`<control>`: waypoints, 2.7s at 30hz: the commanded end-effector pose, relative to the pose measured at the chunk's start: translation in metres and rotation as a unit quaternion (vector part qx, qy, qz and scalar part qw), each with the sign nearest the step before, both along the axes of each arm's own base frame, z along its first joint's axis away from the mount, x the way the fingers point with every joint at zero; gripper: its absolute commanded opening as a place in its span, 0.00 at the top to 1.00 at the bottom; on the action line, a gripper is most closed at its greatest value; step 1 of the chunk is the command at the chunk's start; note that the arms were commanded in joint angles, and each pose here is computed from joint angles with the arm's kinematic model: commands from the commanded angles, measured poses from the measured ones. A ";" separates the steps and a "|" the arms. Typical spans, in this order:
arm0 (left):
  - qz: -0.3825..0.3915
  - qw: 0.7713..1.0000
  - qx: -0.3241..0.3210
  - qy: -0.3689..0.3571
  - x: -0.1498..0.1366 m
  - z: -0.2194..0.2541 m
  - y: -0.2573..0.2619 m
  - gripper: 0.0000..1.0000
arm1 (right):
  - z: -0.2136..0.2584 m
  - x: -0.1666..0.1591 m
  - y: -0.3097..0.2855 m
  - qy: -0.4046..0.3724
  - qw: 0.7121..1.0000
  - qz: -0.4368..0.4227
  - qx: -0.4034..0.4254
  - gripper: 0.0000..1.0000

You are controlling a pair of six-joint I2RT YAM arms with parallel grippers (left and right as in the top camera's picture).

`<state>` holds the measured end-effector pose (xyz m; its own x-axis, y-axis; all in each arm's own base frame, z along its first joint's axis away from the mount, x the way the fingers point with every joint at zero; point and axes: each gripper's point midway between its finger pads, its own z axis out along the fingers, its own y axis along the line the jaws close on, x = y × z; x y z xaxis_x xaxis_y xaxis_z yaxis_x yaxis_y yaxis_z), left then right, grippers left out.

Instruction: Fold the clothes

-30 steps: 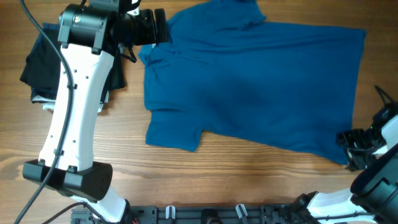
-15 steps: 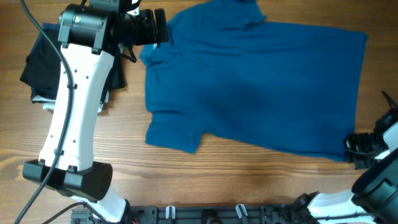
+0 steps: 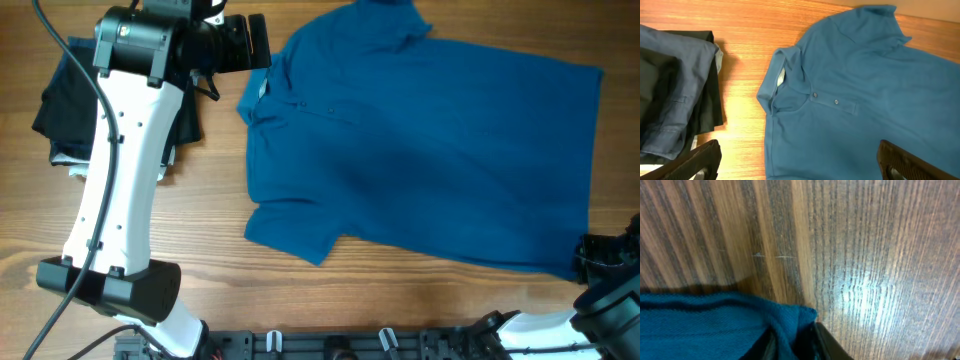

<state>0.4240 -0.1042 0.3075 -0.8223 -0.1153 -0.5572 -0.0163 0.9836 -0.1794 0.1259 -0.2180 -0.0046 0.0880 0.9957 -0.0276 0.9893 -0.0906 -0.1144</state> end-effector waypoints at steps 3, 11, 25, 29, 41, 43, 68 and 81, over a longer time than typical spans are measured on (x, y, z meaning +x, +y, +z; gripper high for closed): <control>0.002 1.000 -0.004 0.004 0.001 -0.003 0.000 0.00 | -0.007 0.003 0.004 -0.009 1.000 0.005 0.007 0.60; 0.002 1.000 -0.006 -0.001 0.003 -0.001 0.000 0.00 | -0.007 0.005 0.006 -0.015 1.000 0.005 0.014 0.17; 0.083 0.991 -0.035 0.094 -0.019 -0.044 0.003 0.01 | -0.007 0.001 0.012 -0.008 1.000 0.004 0.024 0.67; 0.110 0.981 -0.026 0.158 -0.035 -0.087 0.007 0.01 | -0.007 0.002 0.011 -0.008 1.000 0.004 0.024 0.72; 0.094 0.943 -0.002 0.318 -0.121 -0.218 -0.004 0.07 | -0.007 0.004 0.010 -0.014 1.000 0.004 0.023 0.70; 0.083 0.942 0.005 0.325 -0.134 -0.228 -0.002 0.09 | -0.007 0.004 0.010 -0.014 1.000 0.004 0.022 0.71; -0.036 0.933 0.039 0.355 -0.198 -0.312 0.014 0.29 | -0.007 0.006 0.011 -0.021 0.999 0.004 0.025 0.67; -0.044 0.914 -0.016 0.404 -0.221 -0.305 -0.003 0.96 | -0.006 0.007 0.014 -0.024 0.999 0.009 0.033 0.96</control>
